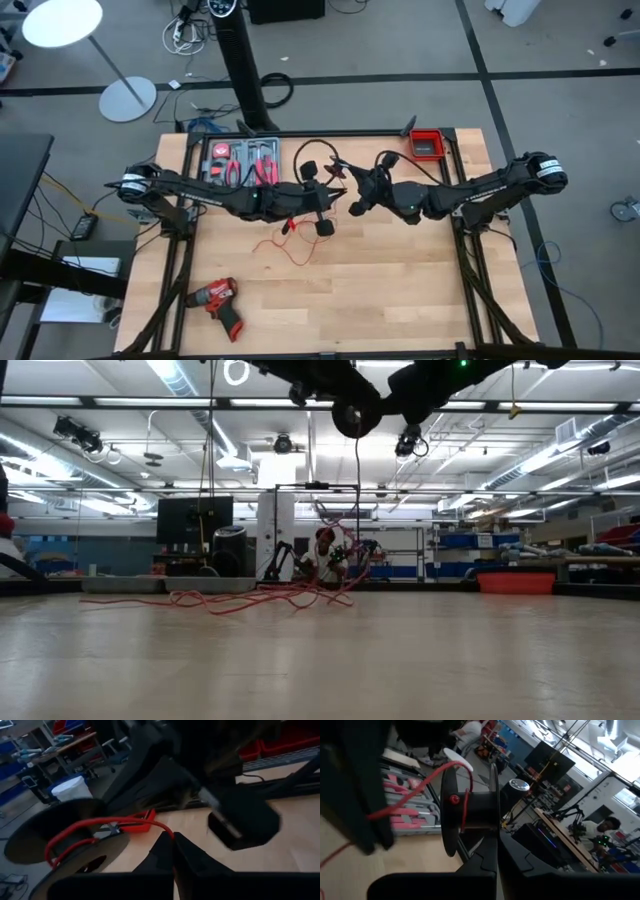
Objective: Coil cords
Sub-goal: Coil the red wire on the black spool
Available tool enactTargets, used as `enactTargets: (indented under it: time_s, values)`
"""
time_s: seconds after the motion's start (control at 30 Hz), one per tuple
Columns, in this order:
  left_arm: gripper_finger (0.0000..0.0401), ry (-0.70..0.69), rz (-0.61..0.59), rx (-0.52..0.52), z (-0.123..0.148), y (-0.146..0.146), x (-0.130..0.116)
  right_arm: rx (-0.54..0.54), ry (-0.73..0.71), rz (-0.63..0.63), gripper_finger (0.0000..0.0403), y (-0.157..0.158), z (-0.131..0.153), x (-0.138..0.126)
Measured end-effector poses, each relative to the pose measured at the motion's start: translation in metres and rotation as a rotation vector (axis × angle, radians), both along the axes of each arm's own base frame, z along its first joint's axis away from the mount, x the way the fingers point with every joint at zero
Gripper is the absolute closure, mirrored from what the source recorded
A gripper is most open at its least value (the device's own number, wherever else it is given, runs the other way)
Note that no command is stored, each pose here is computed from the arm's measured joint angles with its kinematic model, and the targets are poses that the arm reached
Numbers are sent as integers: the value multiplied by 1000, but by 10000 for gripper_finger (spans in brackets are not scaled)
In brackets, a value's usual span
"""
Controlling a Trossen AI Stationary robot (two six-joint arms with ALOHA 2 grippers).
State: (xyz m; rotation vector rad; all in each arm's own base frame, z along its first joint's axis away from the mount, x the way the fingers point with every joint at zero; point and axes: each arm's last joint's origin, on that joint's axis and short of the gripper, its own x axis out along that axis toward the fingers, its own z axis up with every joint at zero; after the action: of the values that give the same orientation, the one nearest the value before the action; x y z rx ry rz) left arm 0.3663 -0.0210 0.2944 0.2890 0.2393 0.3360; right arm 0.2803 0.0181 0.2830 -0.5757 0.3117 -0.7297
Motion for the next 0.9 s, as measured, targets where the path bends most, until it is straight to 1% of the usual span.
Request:
enactTargets:
  time_s: [0.1, 0.27, 0.47, 0.67, 0.8, 0.9]
  values:
    - [401, -5, -5, -3, 3, -1, 0, 2, -8, 7, 403, 0, 1, 0]
    - [401, 44, 30, -48, -4, 8, 0, 10, -42, 63, 403, 3, 4, 1]
    - [401, 41, 33, -51, -5, 9, 1, 20, -48, 115, 403, 6, 4, 2]
    - [400, 53, 41, -66, -9, 10, 2, 50, -93, 118, 403, 7, 6, 2]
    - [400, 150, 64, -90, -19, 10, -1, 57, -114, 120, 403, 8, 7, 2]
    - [400, 220, 125, -80, -26, 12, -5, 23, -70, 105, 403, 11, 6, 1]
